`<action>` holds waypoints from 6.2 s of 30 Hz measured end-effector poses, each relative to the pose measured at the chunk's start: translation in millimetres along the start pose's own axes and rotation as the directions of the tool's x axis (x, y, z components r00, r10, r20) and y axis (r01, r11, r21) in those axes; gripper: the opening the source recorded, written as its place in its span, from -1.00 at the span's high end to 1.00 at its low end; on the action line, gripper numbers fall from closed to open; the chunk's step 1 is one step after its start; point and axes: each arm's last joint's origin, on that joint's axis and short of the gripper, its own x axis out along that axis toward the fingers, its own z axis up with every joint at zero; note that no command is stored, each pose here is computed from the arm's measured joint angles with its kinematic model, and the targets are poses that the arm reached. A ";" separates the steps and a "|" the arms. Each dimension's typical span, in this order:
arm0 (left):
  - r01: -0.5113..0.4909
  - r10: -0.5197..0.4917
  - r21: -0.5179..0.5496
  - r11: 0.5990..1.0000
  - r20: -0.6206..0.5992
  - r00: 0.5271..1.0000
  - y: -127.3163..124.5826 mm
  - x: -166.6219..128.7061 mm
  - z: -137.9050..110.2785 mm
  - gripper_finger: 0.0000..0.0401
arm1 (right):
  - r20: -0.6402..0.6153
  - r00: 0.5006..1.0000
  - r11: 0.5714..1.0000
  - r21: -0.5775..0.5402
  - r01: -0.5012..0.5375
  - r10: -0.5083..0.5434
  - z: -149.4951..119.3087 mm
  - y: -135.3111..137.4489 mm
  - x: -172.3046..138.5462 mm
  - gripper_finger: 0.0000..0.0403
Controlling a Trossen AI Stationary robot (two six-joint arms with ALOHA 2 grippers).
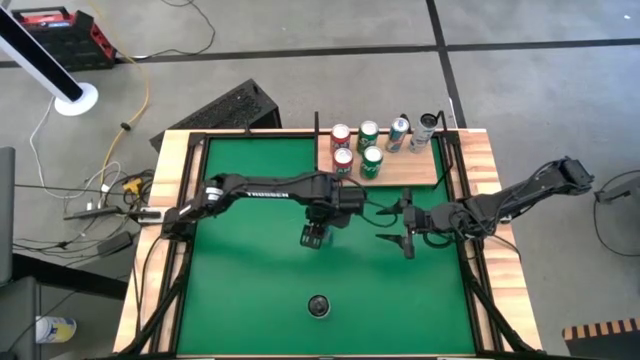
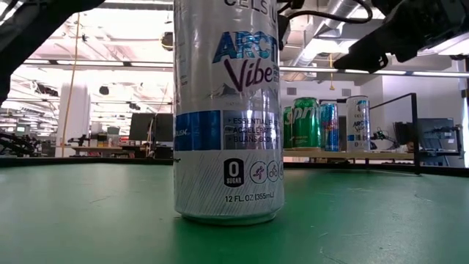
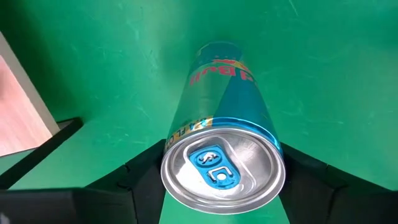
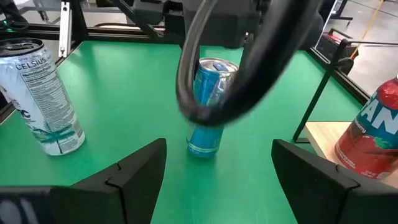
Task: Place canned beverage on shelf
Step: Put the blue soda can on the shelf aligned with the other blue soda can
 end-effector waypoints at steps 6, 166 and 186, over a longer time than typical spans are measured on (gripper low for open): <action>0.043 -0.043 -0.012 0.999 0.000 0.999 0.4 -0.4 -1.3 -0.18 | -0.001 1.000 1.000 0.000 0.000 0.000 -0.1 0.0 0.0 -0.56; -0.009 0.228 -0.238 0.971 0.918 0.323 -52.8 -2.3 -256.0 -0.31 | -0.107 0.986 0.992 0.019 -0.126 0.127 78.7 -38.9 44.7 -0.29; -0.022 0.312 -0.314 0.949 0.948 -0.059 -60.5 19.4 -288.8 -0.31 | -0.097 0.906 0.904 0.083 0.419 -0.411 49.1 -105.9 -63.4 -0.29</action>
